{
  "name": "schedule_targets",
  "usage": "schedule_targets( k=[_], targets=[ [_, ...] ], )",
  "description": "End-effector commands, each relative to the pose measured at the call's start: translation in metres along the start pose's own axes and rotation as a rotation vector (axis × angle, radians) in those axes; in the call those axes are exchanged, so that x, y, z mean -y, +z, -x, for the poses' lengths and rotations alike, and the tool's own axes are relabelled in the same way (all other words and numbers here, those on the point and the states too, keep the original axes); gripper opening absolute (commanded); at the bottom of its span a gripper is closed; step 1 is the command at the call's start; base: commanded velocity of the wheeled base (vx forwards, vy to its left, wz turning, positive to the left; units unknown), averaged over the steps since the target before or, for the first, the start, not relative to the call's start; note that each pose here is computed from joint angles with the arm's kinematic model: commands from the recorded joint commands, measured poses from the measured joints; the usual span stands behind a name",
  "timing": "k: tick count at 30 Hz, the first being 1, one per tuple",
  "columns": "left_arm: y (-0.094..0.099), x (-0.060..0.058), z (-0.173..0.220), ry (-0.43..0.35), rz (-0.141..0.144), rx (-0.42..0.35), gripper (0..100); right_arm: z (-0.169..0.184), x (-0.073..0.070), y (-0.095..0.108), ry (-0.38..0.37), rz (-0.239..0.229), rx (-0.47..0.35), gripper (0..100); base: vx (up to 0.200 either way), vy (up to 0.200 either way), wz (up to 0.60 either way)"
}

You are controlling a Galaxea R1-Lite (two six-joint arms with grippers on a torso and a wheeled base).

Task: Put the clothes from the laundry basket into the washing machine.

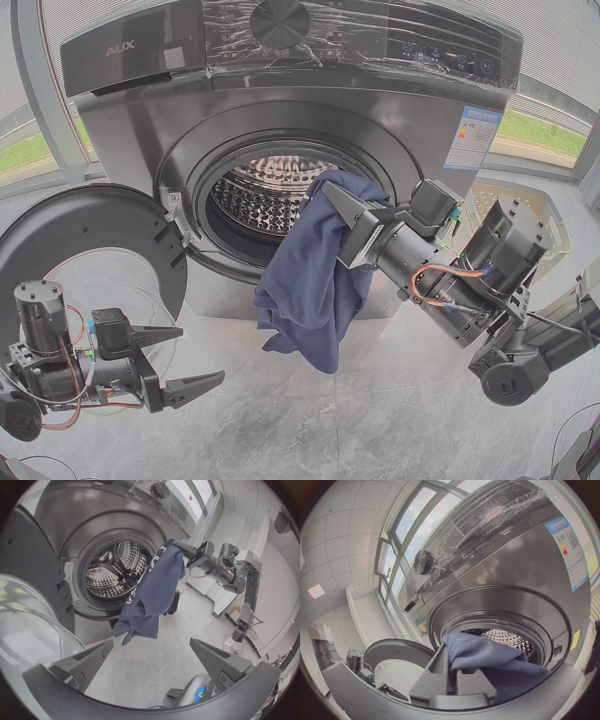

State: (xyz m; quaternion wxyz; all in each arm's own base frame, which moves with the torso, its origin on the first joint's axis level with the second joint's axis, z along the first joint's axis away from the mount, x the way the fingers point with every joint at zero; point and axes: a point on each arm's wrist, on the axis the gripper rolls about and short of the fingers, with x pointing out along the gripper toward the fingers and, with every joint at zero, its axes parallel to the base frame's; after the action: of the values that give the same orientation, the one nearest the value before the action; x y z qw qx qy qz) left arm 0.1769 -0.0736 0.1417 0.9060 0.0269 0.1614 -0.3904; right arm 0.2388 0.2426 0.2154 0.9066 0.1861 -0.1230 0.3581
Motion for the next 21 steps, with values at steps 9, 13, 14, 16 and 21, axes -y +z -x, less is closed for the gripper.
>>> schedule_targets(
  k=[9,13,14,16,21],
  targets=[
    [-0.017,-0.01,-0.065,-0.09,0.04,-0.145,100,0.005,-0.006,0.018,0.012,-0.006,0.032,0,0.0,0.0,0.0],
    [-0.018,-0.014,-0.082,-0.129,0.052,-0.151,100,0.005,-0.006,0.018,0.012,-0.006,0.034,0,0.0,0.0,0.0],
    [-0.017,-0.015,-0.085,-0.135,0.054,-0.151,100,0.005,-0.006,0.017,0.012,-0.006,0.031,0,0.0,0.0,0.0],
    [-0.019,-0.017,-0.092,-0.14,0.058,-0.159,100,0.005,-0.006,0.017,0.013,-0.006,0.03,0,0.0,0.0,0.0],
    [-0.026,-0.02,-0.113,-0.159,0.059,-0.178,100,0.005,-0.011,0.014,0.021,-0.012,0.023,0,0.0,0.0,0.0]
  ],
)
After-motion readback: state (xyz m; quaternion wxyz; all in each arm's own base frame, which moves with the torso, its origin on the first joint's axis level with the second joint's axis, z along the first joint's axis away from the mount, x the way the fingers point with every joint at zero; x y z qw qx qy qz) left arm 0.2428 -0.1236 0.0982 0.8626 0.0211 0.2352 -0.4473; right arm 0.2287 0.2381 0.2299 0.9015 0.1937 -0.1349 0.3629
